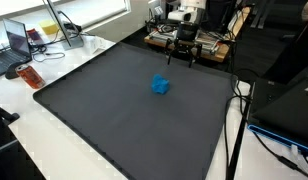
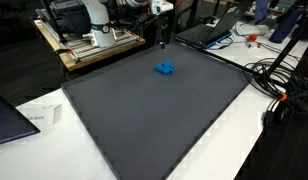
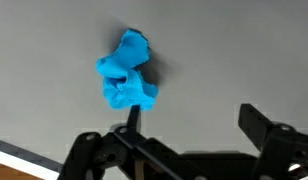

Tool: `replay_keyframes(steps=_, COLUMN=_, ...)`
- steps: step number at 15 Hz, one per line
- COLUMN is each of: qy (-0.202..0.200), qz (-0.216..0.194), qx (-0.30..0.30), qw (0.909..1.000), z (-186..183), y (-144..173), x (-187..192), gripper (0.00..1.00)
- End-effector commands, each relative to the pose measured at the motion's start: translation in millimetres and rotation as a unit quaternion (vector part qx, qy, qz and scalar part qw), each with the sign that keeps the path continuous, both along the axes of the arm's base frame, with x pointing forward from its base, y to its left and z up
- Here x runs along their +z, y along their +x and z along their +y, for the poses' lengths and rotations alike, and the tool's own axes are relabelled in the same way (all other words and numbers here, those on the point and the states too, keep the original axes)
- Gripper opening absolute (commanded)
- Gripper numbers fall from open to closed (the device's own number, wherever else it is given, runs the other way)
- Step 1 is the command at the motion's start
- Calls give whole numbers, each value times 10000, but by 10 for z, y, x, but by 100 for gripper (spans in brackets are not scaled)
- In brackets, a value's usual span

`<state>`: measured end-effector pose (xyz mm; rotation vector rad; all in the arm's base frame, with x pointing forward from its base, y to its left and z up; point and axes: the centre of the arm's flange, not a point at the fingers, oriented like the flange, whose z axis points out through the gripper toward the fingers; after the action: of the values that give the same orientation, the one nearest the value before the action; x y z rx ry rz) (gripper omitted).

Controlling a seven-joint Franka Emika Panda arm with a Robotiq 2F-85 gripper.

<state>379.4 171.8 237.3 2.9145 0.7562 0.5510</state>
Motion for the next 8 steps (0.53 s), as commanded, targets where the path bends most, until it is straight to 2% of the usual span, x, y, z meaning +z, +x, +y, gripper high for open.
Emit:
replay_keyframes(steps=1, qy=306, qz=12, qx=73, qw=9995, z=-262, y=-31, x=62, gripper=100)
replay_keyframes(steps=8, qy=830, qz=182, qx=285, qw=9960, z=-588, y=-30, x=5, gripper=100)
